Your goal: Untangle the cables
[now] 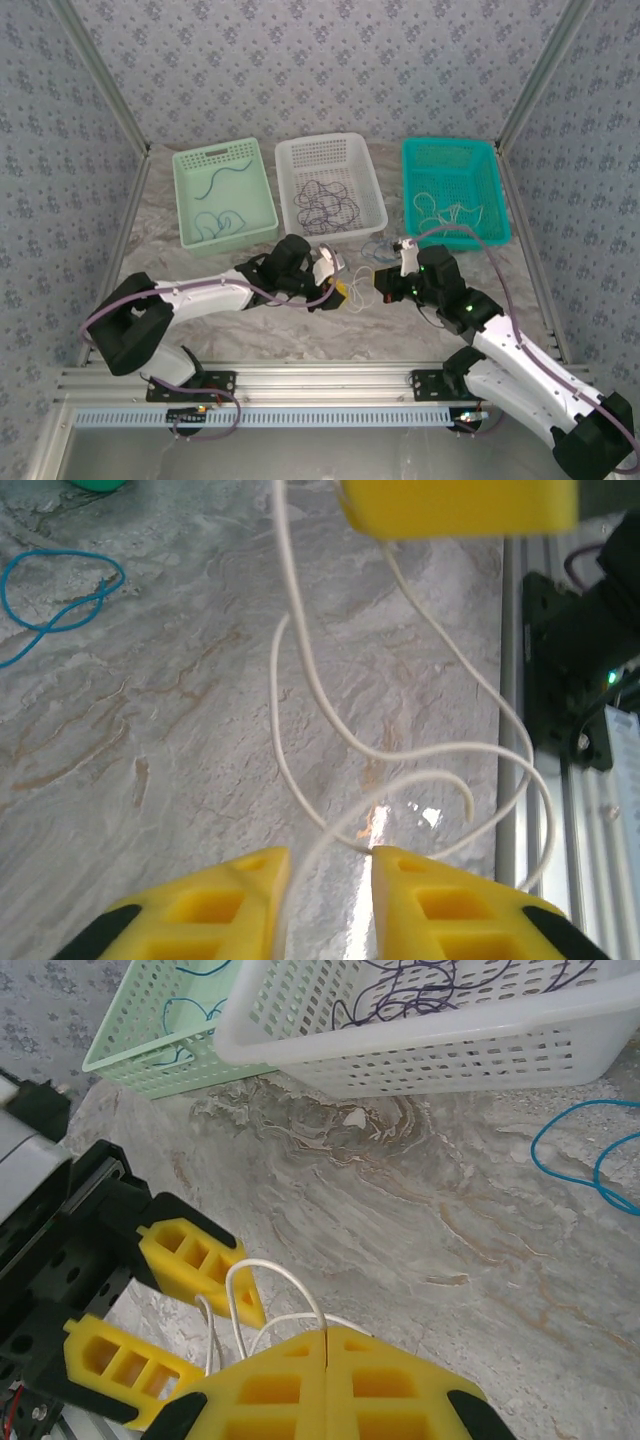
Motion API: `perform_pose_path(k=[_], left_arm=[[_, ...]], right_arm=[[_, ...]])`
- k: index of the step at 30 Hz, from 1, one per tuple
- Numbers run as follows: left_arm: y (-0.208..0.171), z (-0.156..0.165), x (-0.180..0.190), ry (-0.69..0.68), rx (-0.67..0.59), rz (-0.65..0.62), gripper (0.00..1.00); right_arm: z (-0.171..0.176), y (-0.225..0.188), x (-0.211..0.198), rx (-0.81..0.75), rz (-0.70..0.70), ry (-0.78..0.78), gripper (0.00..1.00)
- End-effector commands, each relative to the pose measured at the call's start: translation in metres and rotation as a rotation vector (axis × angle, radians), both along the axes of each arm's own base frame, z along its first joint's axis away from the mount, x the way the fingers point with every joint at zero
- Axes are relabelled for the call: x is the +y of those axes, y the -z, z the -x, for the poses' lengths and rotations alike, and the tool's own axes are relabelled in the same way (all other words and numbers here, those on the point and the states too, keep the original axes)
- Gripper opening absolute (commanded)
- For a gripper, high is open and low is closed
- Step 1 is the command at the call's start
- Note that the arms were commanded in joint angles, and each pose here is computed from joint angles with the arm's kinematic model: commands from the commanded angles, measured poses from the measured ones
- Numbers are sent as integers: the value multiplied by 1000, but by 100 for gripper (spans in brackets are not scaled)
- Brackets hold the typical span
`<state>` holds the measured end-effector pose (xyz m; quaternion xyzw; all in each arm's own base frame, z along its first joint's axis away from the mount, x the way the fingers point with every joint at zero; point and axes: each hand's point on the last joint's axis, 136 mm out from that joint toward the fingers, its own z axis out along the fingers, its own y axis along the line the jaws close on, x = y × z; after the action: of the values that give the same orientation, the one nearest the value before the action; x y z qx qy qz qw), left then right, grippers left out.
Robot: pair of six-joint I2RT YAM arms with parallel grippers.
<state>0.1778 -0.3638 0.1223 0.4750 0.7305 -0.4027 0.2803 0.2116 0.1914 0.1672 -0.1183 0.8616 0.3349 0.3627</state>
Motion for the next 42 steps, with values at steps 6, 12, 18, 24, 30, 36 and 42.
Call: perform_pose_path(k=[6,12,18,24,30,36,42], left_arm=[[-33,-10,-7,-36,-96,72,9],[-37,-16,5,-120,-132,84,0],[-48,-23,9,-185,-154,136,0],[-59,-32,9,-240,-168,161,0],[-75,-49,17,-358,-199,191,0],[-108,-66,30,-491,-258,271,0],[-159,-75,38,-558,-343,398,0]], right_arm=[[3,10,-5,20,4,14,0],[1,20,-16,42,43,61,0],[0,28,-22,65,59,95,0],[0,38,-27,95,92,118,0],[3,47,-29,122,112,117,0],[6,57,-22,144,137,85,0],[7,63,-12,149,155,50,0]])
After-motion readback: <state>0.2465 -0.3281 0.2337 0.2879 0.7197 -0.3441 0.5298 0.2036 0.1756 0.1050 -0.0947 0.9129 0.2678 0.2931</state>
